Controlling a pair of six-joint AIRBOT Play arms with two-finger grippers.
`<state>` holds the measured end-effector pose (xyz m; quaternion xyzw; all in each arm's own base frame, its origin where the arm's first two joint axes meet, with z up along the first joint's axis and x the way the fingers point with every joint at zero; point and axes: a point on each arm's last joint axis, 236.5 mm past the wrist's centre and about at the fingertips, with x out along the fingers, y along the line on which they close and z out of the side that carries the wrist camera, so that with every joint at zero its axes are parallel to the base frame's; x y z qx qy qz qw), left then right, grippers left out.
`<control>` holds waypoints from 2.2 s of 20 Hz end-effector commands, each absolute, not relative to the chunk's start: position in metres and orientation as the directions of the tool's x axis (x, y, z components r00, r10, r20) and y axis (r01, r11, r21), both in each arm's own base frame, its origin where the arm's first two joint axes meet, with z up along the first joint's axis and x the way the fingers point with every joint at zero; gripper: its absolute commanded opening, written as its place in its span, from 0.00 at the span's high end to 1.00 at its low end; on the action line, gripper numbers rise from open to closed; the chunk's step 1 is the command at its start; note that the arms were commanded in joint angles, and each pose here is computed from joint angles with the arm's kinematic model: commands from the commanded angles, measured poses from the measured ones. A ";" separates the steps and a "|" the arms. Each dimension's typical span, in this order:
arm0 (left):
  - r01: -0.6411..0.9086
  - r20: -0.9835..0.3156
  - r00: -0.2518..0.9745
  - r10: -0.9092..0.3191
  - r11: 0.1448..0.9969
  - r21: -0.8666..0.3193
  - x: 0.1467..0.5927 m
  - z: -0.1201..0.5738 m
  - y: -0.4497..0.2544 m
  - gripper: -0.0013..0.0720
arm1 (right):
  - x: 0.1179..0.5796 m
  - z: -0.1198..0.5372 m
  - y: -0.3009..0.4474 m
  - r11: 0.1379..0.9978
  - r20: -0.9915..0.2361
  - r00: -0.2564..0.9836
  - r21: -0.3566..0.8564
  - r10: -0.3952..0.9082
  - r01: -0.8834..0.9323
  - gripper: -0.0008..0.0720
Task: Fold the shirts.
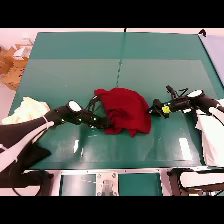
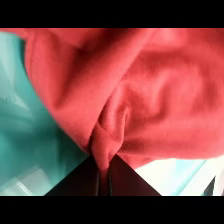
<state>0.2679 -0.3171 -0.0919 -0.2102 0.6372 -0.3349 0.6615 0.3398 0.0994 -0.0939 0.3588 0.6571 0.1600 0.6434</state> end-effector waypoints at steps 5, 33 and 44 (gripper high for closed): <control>0.354 -0.688 0.075 -0.722 0.664 -0.658 0.316 0.049 -0.267 0.95 | 0.369 0.016 0.118 0.667 -0.660 0.140 0.745 0.738 -0.004 0.97; 0.449 -0.698 0.550 -0.458 0.867 -0.215 0.484 0.073 -0.217 0.95 | 0.440 0.058 0.063 0.806 -0.726 0.476 0.589 0.496 0.060 0.97; 0.342 -0.797 0.198 -0.571 0.802 -0.490 0.442 0.051 -0.224 0.03 | 0.431 -0.042 0.025 0.837 -0.825 0.263 0.539 0.501 0.096 0.47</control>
